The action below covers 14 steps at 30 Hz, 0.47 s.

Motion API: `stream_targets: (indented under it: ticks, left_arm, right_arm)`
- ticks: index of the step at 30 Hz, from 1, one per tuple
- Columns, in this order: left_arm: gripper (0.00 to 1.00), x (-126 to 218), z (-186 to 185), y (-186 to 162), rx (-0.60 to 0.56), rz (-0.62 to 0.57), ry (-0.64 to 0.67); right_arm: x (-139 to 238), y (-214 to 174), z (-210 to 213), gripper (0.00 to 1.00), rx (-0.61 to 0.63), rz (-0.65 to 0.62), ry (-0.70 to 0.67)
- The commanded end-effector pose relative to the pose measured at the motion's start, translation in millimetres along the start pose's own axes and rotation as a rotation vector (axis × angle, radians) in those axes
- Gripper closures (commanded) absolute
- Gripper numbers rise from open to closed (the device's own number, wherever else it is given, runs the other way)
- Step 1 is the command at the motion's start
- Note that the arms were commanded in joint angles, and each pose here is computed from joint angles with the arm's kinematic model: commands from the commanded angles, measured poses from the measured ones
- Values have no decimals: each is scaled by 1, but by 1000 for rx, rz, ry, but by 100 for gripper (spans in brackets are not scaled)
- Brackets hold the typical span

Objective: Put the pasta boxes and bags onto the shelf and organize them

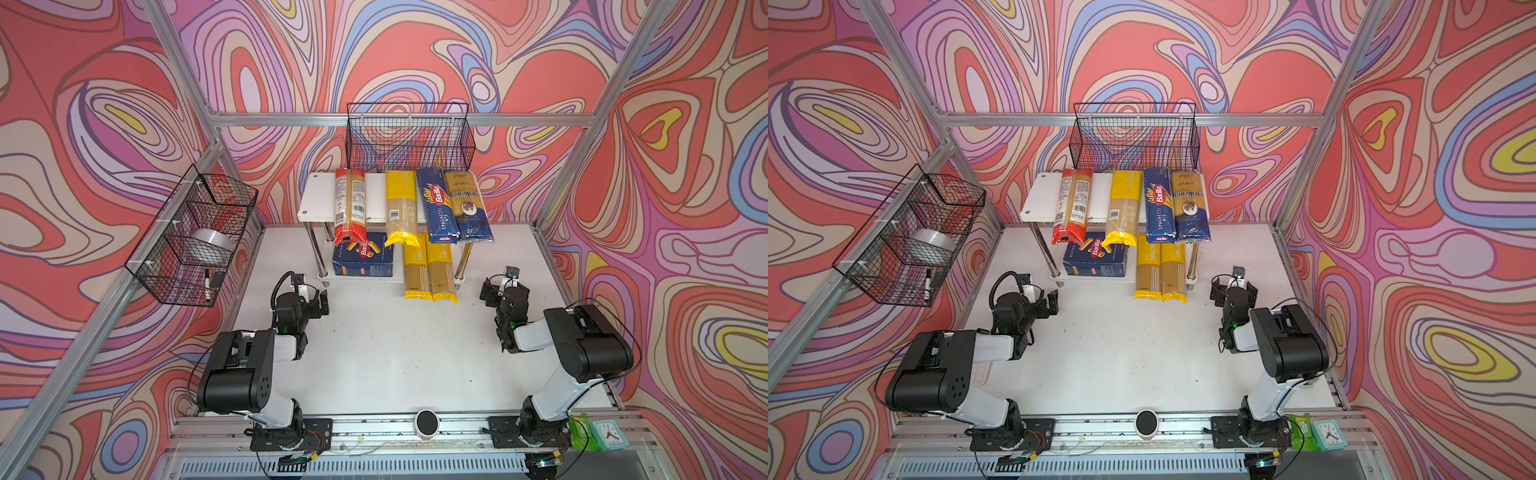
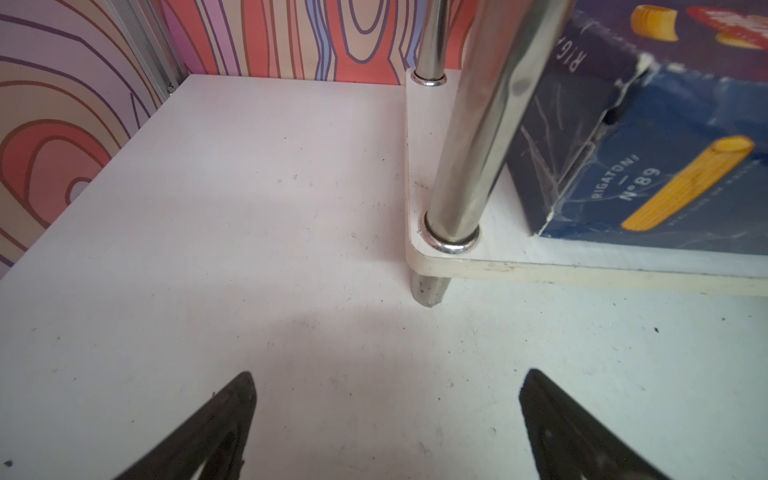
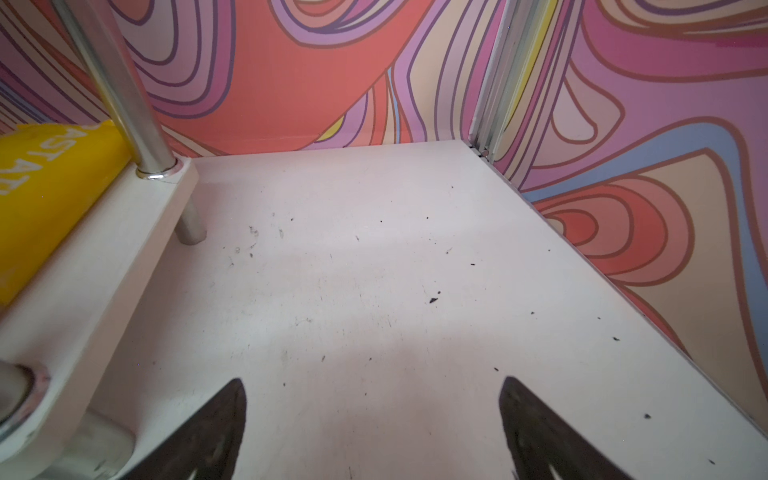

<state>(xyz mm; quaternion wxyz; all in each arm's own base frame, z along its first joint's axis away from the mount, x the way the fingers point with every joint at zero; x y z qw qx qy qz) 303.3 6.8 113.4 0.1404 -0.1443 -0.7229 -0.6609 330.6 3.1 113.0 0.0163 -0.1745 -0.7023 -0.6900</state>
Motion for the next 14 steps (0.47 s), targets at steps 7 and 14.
stream_targets:
  ticks: [7, 14]
  left_arm:
    - [0, -2, 0, 8, -21, -35, 11]
    - [0, -2, 0, 8, -23, -37, 11]
  right_arm:
    - [-2, 7, 0, 2, -4, -33, 5]
    - [-3, 7, 0, 2, -6, -31, 6]
Point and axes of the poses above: each gripper's point midway between its finger pads, its own x axis back along the fingers, its own z axis along the line the jaws close on, y = z × x, the point moved 9 cm from there along x, back along the fingers, and after that the axes turned 1 degree about x, right-handed, at the moved point
